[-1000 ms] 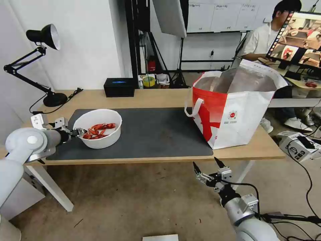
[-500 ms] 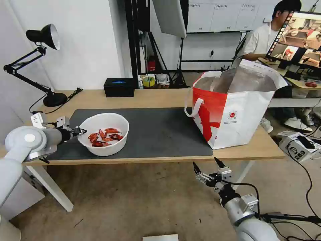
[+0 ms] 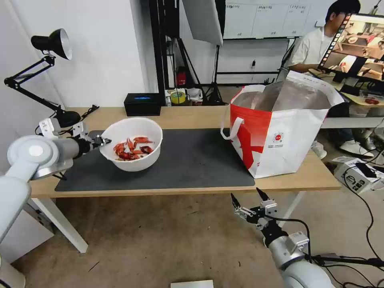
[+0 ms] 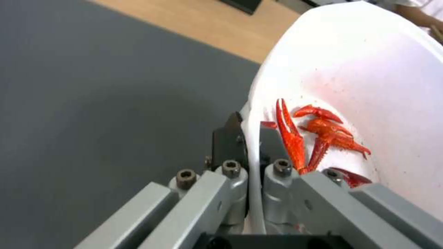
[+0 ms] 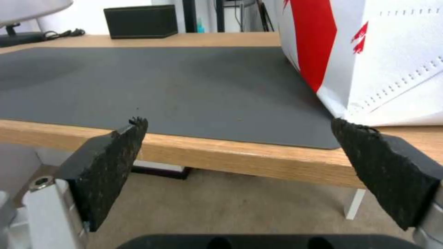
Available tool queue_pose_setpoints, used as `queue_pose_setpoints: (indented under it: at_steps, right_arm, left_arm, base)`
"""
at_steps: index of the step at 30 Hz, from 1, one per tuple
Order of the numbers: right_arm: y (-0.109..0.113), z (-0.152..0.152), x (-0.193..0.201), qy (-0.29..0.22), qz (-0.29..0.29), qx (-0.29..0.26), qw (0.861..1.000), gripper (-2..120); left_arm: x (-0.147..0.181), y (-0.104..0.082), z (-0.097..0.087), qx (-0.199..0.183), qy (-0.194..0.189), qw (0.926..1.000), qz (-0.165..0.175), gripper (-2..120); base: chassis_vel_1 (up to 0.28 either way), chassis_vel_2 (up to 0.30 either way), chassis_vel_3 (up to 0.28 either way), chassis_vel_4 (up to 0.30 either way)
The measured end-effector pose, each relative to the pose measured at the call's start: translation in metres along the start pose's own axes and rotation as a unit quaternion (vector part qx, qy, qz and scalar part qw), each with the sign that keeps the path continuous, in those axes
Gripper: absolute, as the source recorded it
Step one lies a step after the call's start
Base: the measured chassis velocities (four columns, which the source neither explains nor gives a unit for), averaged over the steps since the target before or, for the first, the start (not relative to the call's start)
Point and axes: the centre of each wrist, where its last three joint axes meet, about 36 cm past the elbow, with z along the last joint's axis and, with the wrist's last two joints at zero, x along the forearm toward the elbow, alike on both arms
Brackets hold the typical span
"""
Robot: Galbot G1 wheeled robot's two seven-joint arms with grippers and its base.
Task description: Pick up the trash from the table and place it into the takeout bag.
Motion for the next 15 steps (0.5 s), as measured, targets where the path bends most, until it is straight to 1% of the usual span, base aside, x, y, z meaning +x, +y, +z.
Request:
queue_pose_setpoints:
  at_steps: [4, 5, 8, 10, 12, 13, 15]
  right_arm:
    - [0.000, 0.000, 0.000, 0.000, 0.000, 0.000, 1.000, 100]
    - [0.000, 0.000, 0.000, 0.000, 0.000, 0.000, 1.000, 100]
    - [0.000, 0.000, 0.000, 0.000, 0.000, 0.000, 1.000, 100]
    - [0.000, 0.000, 0.000, 0.000, 0.000, 0.000, 1.000, 100]
    - [0.000, 0.000, 0.000, 0.000, 0.000, 0.000, 1.000, 100]
    - [0.000, 0.000, 0.000, 0.000, 0.000, 0.000, 1.000, 100]
    - [0.000, 0.000, 0.000, 0.000, 0.000, 0.000, 1.000, 100]
  left_arm:
    - [-0.006, -0.023, -0.014, -0.009, -0.008, 0.9996, 0.024, 0]
    - [-0.006, -0.023, -0.014, -0.009, -0.008, 0.9996, 0.024, 0]
    - [-0.012, -0.042, -0.026, -0.015, -0.013, 0.9991, 0.038, 0]
    - [-0.013, -0.045, -0.027, -0.016, -0.013, 0.9990, 0.040, 0]
    - [-0.015, -0.059, -0.036, -0.021, -0.017, 0.9983, 0.053, 0]
    - [-0.015, -0.059, -0.036, -0.021, -0.017, 0.9983, 0.053, 0]
    - [-0.018, -0.079, -0.047, -0.027, -0.019, 0.9972, 0.067, 0]
  base:
    - [0.000, 0.000, 0.000, 0.000]
    - [0.000, 0.000, 0.000, 0.000]
    - [0.000, 0.000, 0.000, 0.000]
    - [0.000, 0.000, 0.000, 0.000]
    - [0.000, 0.000, 0.000, 0.000]
    - [0.000, 0.000, 0.000, 0.000]
    - [0.000, 0.000, 0.000, 0.000]
